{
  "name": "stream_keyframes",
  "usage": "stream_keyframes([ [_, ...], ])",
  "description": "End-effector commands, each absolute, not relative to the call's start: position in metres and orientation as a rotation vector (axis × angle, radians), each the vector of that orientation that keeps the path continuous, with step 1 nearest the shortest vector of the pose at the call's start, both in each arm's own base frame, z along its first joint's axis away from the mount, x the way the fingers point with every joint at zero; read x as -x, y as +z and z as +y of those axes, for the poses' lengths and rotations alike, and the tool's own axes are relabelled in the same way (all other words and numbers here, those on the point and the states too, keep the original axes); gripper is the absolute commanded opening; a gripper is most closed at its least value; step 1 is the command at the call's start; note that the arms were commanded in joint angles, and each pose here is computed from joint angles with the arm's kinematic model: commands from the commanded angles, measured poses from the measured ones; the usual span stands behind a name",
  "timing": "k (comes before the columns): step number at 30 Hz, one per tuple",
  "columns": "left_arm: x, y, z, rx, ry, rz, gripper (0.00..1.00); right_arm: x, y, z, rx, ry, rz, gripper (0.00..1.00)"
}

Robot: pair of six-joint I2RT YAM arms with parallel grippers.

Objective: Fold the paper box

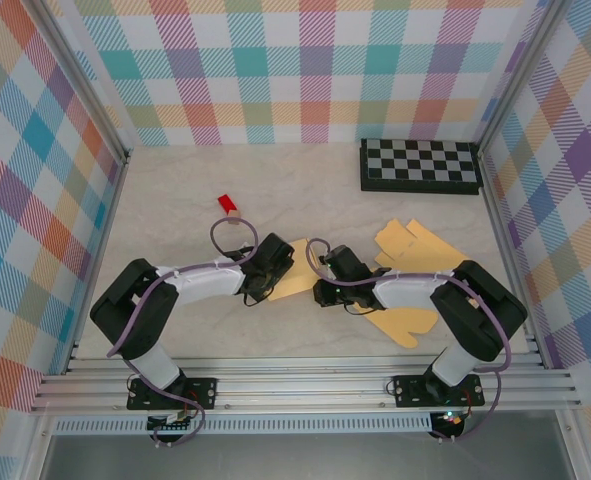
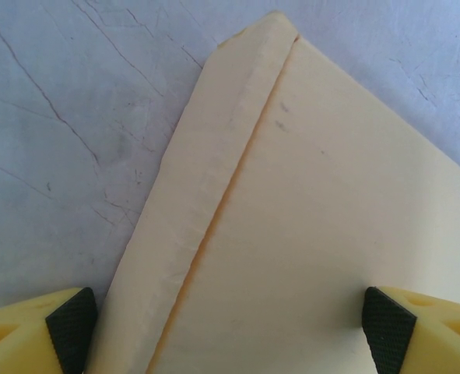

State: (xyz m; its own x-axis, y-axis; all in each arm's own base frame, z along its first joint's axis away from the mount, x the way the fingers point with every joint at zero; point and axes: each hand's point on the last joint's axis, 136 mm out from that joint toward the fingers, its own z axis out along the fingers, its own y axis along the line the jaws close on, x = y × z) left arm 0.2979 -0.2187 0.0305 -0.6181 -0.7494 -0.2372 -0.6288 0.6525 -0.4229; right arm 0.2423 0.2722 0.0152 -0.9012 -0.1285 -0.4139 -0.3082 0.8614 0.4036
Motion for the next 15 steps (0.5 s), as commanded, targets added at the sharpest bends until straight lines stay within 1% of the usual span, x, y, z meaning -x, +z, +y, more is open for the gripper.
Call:
stream_keyframes([
  [1,-0.243,-0.035,-0.166,1.082,0.005,2.672,0.88,-0.232,0.009,0.265,0.275,0.648,2.738,0.2],
  [5,-0.242,-0.038,-0.16,1.076,0.028,2.668,0.88,-0.236,0.041,0.256,0.201,0.664,2.711,0.23],
  [10,-0.242,-0.037,-0.156,1.052,0.055,2.665,0.88,-0.248,0.078,0.255,0.147,0.707,2.667,0.23],
  [15,-0.243,-0.036,-0.155,1.043,0.056,2.664,0.88,-0.263,0.087,0.256,0.091,0.689,2.656,0.22],
])
